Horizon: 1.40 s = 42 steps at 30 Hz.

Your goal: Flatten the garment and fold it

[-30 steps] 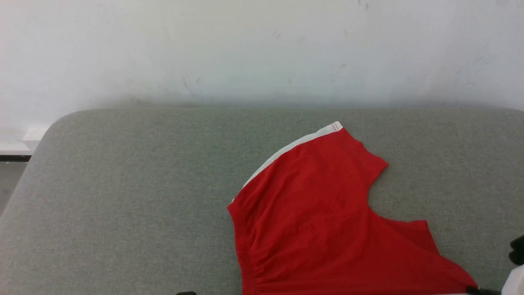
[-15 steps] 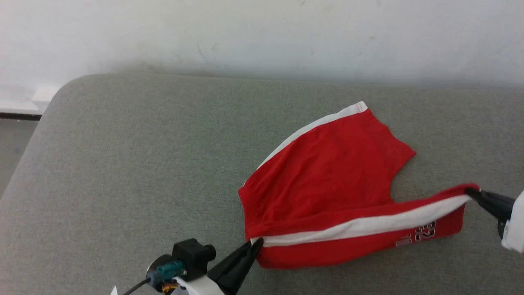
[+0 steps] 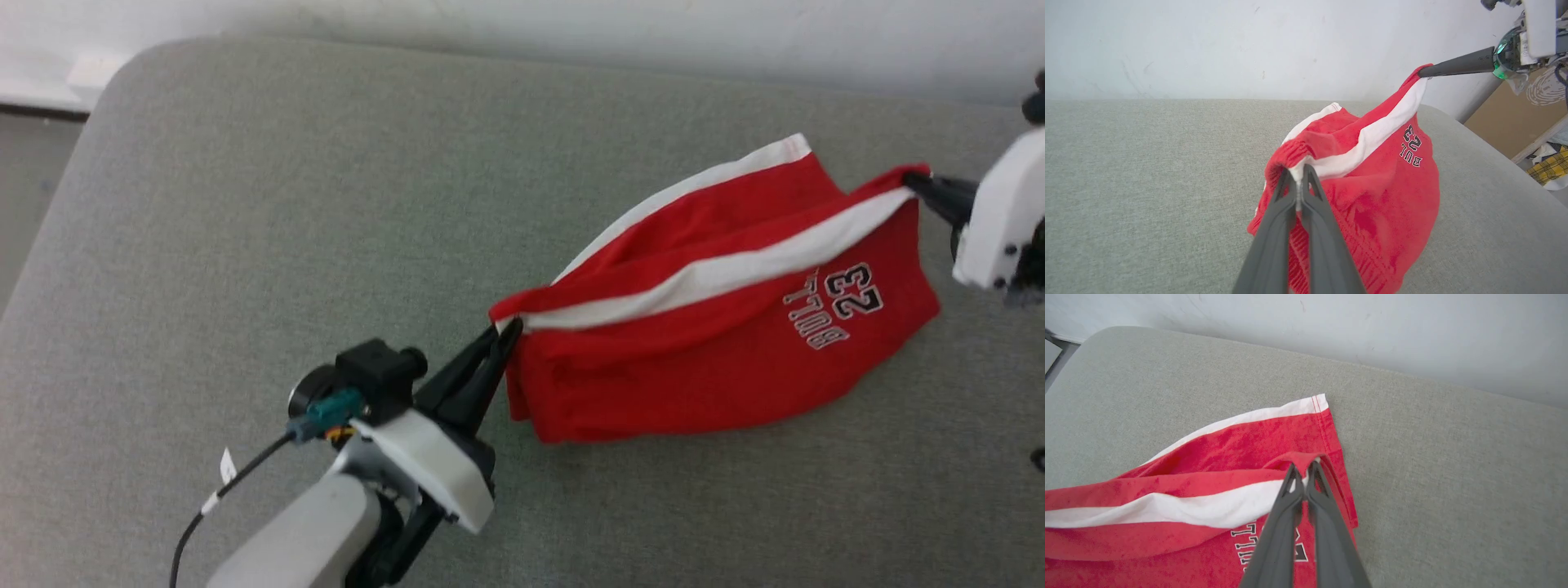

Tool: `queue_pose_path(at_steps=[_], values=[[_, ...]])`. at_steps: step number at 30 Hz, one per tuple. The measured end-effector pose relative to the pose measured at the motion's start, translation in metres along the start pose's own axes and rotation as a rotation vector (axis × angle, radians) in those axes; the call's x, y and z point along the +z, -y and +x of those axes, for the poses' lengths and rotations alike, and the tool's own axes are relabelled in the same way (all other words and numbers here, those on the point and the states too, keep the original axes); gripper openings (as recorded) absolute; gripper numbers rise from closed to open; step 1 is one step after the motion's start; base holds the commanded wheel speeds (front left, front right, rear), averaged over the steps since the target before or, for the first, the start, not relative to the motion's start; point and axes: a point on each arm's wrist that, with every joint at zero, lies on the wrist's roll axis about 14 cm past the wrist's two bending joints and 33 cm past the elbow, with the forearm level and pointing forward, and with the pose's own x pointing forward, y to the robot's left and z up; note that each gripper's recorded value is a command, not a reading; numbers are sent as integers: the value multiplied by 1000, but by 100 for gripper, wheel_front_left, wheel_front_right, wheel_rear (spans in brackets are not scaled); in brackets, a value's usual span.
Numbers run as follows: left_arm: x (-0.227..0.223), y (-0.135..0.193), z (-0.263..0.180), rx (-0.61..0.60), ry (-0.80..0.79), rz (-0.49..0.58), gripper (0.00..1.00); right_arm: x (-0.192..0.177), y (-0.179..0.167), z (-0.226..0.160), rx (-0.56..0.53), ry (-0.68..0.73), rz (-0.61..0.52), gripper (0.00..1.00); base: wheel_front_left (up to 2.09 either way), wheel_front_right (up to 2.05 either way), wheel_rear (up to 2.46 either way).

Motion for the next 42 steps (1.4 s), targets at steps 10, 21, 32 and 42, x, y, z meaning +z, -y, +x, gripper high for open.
queue_pose_path(at_steps=[10, 21, 32, 42], values=[[-24, -26, 28, 44, -50, -8, 0, 2, 19, 73, -81, -86, -54, 0, 0, 0, 0], [-46, -43, 37, 93, -72, -38, 0, -10, 21, 133, -83, -120, -64, 0, 0, 0, 0], [-50, -55, 41, 124, -81, -17, 100, -11, 12, 148, -61, -54, -85, 100, 0, 0, 0], [-6, -73, 20, 237, 50, -11, 100, 41, -6, 93, -22, 243, -156, 100, 0, 0, 0]])
